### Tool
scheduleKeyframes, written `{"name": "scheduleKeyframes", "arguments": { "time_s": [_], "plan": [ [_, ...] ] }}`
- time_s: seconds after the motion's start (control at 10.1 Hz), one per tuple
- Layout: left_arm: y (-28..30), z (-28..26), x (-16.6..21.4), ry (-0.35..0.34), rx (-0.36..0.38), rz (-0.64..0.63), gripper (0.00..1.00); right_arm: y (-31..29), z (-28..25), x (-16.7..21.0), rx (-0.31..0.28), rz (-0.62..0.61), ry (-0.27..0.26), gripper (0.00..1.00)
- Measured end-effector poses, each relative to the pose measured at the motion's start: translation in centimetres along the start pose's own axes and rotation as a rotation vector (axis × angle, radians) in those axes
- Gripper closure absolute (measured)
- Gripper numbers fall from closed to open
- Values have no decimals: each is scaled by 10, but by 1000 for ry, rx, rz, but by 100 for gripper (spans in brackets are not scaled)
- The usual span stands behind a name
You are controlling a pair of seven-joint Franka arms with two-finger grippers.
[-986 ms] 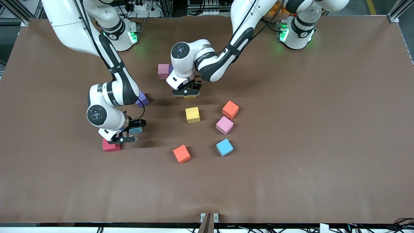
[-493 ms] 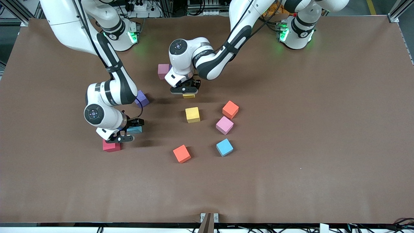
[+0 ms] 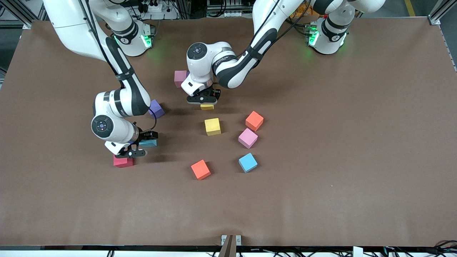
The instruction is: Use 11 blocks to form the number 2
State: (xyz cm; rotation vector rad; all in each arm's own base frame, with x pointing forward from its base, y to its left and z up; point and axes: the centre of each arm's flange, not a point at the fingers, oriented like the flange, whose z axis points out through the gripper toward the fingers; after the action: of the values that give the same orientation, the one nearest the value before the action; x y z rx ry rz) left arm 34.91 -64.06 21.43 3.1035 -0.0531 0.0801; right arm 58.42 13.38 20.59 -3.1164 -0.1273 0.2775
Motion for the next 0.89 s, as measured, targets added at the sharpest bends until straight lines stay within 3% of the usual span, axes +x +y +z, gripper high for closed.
{"name": "scheduleKeyframes", "arguments": {
  "time_s": [0.3, 0.49, 0.59, 0.89],
  "plan": [
    [0, 0, 0, 2, 0, -28, 48, 0, -1, 2, 1, 0, 17, 1],
    [1, 0, -1, 3, 0, -41, 48, -1, -2, 2, 2, -1, 21, 29],
    [1, 0, -1, 3, 0, -40, 48, -1, -4, 2, 3, -2, 24, 38],
    [1, 1, -2, 6, 1, -36, 48, -2, -11, 3, 10, 10, 38, 38]
  ]
}}
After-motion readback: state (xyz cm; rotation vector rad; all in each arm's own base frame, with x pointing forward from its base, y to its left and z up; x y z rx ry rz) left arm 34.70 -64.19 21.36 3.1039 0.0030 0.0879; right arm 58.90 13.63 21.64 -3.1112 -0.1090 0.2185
